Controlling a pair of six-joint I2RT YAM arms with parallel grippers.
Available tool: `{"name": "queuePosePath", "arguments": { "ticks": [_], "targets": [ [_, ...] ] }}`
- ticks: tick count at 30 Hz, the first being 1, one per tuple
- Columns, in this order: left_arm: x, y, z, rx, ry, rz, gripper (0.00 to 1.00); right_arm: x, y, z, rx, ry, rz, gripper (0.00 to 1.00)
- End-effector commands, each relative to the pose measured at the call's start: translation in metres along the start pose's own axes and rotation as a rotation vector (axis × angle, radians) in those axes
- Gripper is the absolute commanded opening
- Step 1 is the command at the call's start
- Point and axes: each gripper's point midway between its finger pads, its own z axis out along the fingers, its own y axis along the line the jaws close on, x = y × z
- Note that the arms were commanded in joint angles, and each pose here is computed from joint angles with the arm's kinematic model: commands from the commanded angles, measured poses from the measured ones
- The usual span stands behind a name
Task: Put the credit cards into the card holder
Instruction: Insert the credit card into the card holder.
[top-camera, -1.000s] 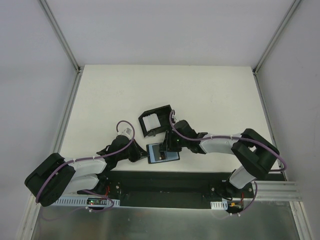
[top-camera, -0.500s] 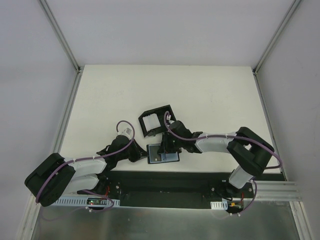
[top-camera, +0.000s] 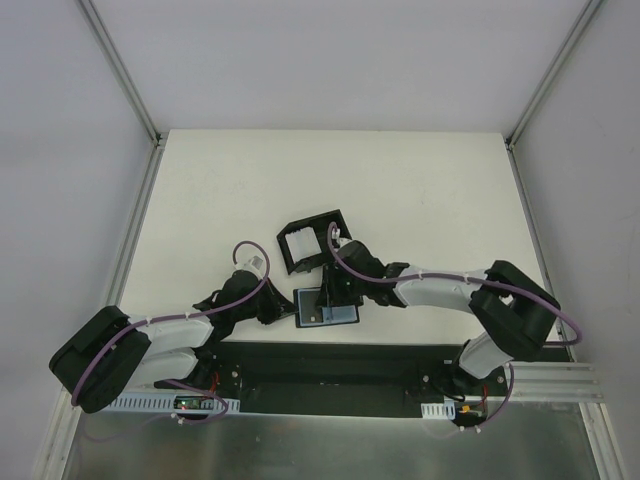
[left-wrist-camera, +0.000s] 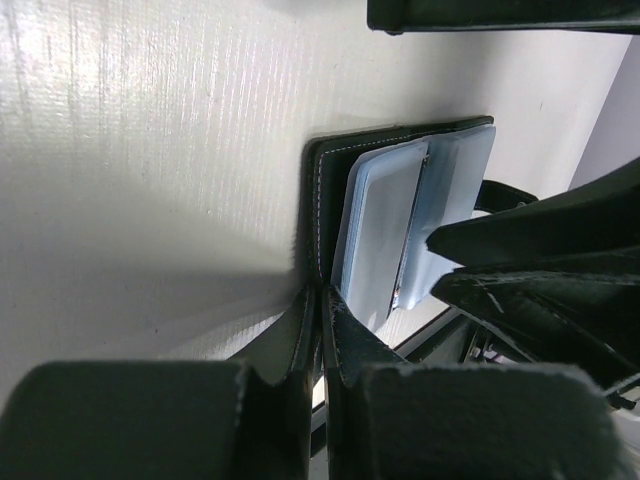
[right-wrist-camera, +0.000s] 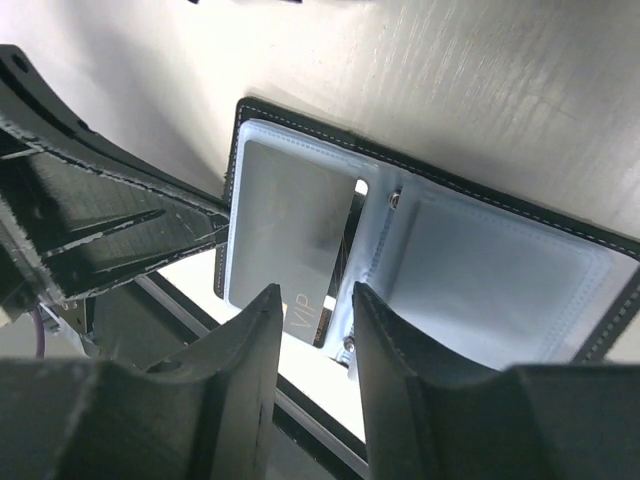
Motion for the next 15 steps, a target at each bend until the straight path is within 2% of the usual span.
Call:
{"name": "queuePosePath", "arguments": {
  "ticks": [1,8,15],
  "targets": [
    [0.005,0.018,-0.002,-0.063,0.019,-0.005,0.00,-0.011,0.002,-0.018,0.036,-0.064,-0.075,0.40],
    [0.003,0.010,-0.004,-0.037,0.011,-0.004,0.00,-0.003,0.010,-0.022,0.071,-0.047,-0.153,0.43],
    [0.004,0.010,-0.007,-0.037,0.012,-0.001,0.00,0.002,0.022,-0.022,0.100,-0.087,-0.237,0.45]
  ]
}}
